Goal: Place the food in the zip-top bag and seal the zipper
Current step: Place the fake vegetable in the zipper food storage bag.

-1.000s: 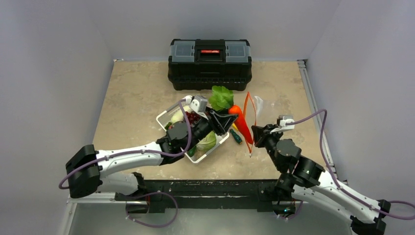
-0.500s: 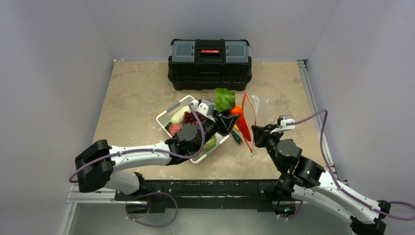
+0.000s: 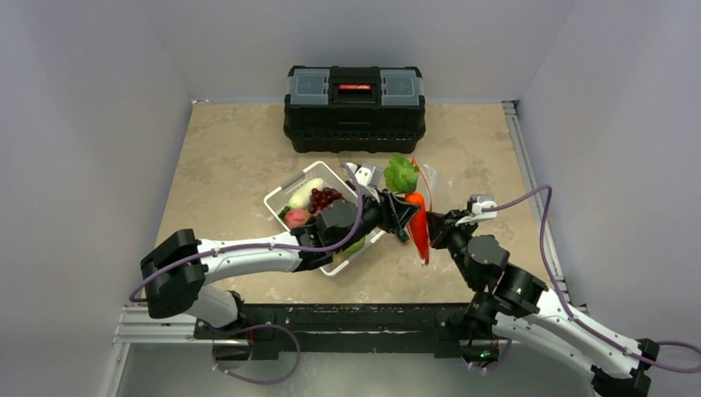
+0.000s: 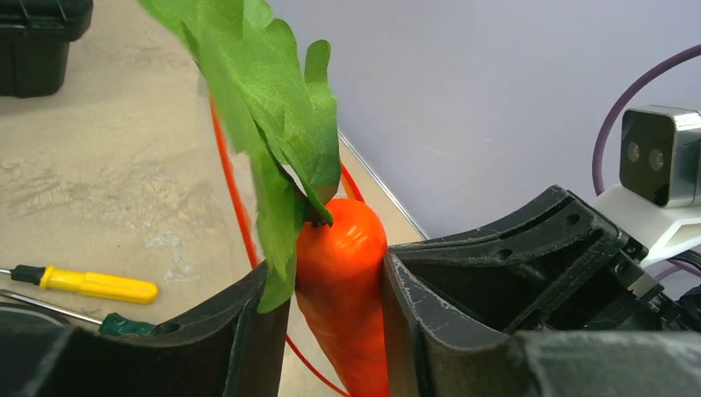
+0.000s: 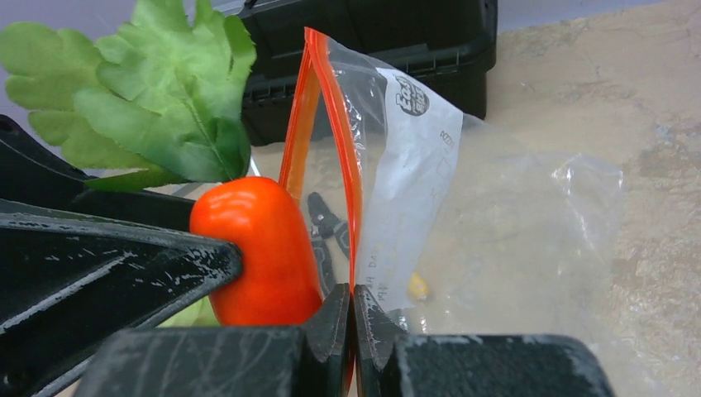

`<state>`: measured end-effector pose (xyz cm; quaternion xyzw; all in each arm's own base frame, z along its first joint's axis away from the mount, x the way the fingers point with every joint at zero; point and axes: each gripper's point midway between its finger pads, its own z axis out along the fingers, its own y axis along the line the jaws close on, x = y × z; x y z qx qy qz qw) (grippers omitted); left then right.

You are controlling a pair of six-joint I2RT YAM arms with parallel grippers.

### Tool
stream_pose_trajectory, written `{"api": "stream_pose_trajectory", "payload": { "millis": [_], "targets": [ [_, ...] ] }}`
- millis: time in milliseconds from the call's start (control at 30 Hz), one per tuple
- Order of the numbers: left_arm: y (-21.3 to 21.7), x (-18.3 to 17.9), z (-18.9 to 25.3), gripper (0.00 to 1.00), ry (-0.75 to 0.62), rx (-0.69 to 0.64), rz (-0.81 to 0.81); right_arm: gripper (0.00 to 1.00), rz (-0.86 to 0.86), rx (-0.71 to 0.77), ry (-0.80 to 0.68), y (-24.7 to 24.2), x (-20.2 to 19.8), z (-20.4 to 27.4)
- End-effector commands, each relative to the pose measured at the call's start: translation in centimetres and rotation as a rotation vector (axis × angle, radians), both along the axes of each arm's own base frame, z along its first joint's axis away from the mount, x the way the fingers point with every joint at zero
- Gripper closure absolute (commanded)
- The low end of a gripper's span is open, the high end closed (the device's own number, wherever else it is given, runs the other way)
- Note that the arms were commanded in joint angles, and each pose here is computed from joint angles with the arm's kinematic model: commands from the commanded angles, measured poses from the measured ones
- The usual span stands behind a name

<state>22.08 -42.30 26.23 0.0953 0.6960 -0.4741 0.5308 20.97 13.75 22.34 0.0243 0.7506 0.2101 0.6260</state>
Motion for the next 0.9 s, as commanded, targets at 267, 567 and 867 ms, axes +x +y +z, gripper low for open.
{"api": "stream_pose_trajectory", "payload": {
  "millis": [267, 567, 867],
  "targets": [
    [-2.6, -1.2, -3.2, 1.0, 0.325, 0.04, -0.174, 1.0, 0.065, 0.095, -0.073, 1.7, 0.0, 2.8],
    [-1.4, -0.4, -4.7, 1.0, 0.594, 0.027, -0.027, 1.0, 0.053, 0.126, -0.05, 2.6, 0.7, 3.2],
    [0.0, 0.2, -6.5, 1.0, 0.709, 0.068, 0.066, 1.0, 0.082, 0.113, -0.09, 3.2, 0.7, 5.1]
  ]
}}
